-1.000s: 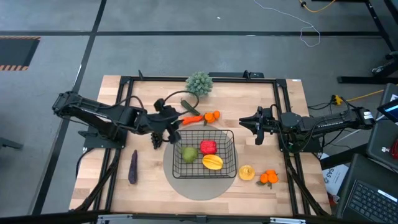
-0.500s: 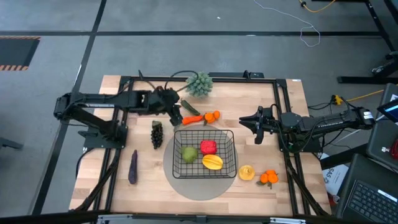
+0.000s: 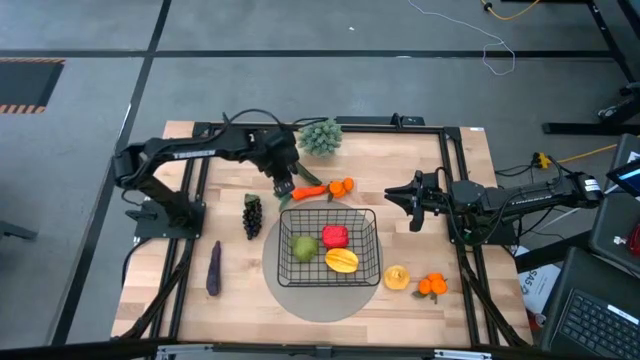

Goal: Build produce basket
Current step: Put the green chili pepper into the black wire basket

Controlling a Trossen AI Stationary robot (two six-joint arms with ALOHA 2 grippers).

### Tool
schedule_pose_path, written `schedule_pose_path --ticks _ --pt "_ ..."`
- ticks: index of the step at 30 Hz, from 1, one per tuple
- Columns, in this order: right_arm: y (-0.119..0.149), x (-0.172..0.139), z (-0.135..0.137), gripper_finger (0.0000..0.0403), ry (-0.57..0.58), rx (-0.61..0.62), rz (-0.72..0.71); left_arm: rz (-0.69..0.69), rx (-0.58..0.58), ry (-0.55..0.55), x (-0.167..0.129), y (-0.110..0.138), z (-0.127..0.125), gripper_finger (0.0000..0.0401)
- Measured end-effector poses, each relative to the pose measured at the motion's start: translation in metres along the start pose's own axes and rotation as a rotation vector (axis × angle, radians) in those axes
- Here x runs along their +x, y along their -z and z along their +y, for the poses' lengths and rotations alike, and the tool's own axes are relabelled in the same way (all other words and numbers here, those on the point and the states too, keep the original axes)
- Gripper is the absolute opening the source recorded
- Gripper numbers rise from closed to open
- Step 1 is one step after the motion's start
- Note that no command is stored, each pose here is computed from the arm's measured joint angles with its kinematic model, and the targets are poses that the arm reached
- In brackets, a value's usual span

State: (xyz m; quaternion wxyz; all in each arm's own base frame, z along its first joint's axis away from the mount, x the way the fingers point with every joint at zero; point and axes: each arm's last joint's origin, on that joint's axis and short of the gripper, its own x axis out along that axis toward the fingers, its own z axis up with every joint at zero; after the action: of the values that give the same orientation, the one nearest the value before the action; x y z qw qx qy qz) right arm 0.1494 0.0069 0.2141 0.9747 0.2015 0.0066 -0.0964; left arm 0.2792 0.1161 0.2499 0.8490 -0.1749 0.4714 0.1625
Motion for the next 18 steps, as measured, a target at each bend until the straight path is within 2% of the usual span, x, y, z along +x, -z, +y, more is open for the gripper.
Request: schedule_pose_path --ticks 7,9,13,18 --pt "0.000 0.000 0.000 0.0097 0.000 0.000 0.000 0.066 -0.092 -0.048 0.022 0.000 0.028 0.0120" --pt "0.000 0.000 0.000 0.0097 0.000 0.000 0.001 0.072 -0.074 -0.079 0.030 -0.001 0.035 0.0120" --pt "0.000 0.000 0.000 0.0097 0.000 -0.001 0.001 0.060 0.116 -0.139 0.046 -0.006 0.044 0.0120" --pt "0.000 0.000 0.000 0.0097 0.000 -0.001 0.001 0.031 0.324 -0.137 0.063 -0.011 0.045 0.0120"
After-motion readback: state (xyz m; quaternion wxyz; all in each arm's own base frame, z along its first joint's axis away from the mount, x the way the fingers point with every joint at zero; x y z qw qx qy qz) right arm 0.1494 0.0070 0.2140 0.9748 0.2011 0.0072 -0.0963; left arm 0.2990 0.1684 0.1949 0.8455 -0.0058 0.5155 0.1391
